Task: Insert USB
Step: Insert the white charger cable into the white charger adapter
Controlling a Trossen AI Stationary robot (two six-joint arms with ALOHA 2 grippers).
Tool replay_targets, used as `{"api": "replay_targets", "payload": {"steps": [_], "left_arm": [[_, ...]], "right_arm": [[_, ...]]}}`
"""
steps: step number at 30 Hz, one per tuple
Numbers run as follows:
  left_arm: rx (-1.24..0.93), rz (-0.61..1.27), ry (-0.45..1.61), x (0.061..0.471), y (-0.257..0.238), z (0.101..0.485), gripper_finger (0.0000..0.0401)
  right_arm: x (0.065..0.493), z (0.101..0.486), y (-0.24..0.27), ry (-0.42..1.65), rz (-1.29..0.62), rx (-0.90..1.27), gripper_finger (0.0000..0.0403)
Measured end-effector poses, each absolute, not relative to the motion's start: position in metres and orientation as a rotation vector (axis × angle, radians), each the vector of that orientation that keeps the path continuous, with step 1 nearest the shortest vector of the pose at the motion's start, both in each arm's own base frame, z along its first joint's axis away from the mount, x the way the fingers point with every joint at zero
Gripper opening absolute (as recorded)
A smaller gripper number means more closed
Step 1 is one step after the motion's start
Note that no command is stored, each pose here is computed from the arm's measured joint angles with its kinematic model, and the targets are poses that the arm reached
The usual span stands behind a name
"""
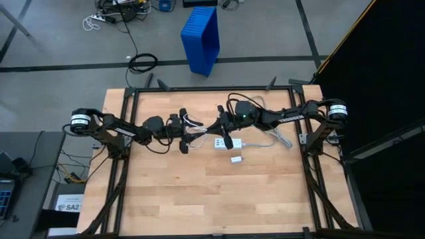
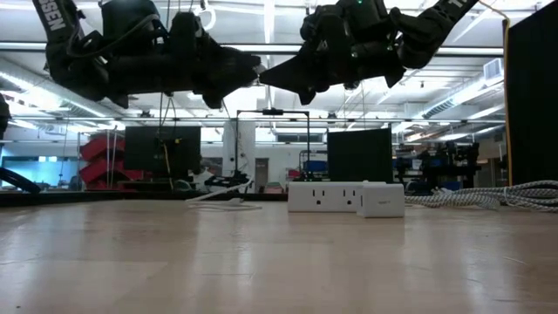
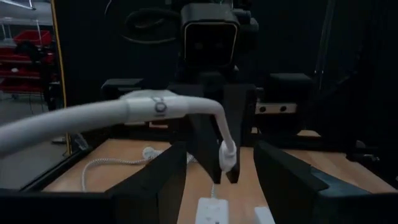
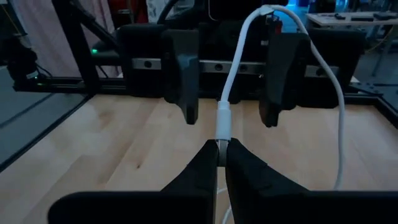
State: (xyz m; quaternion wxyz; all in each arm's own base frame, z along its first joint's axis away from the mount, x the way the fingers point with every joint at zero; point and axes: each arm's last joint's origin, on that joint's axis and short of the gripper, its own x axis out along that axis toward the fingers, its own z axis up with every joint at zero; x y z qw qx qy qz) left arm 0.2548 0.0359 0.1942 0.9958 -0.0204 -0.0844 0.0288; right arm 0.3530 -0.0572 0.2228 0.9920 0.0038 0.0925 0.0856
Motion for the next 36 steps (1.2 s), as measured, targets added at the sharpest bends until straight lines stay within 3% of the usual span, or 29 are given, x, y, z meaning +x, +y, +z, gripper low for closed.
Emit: {"api": "replay_targets", "payload": {"steps": [11,23,36], "left_arm": [[-0.024,0.088,-0.137,0.2618,0.0369,0.1956,0.0157],[-0.019,0.083,-0.14,0.2618,0.0365,0.1959,0.0011],[-0.019,0.087,-0.153,0.2617,0.0363,0.1972,0.0003]], "right_arm": [[0.353,0.2232,-0.0581,0.181,0.168,0.007,0.0],[0.353,0.2231,-0.0585,0.182,0.164,0.007,0.0],[0.35,0.221,-0.0639,0.226,0.167,0.017,0.0018]]}}
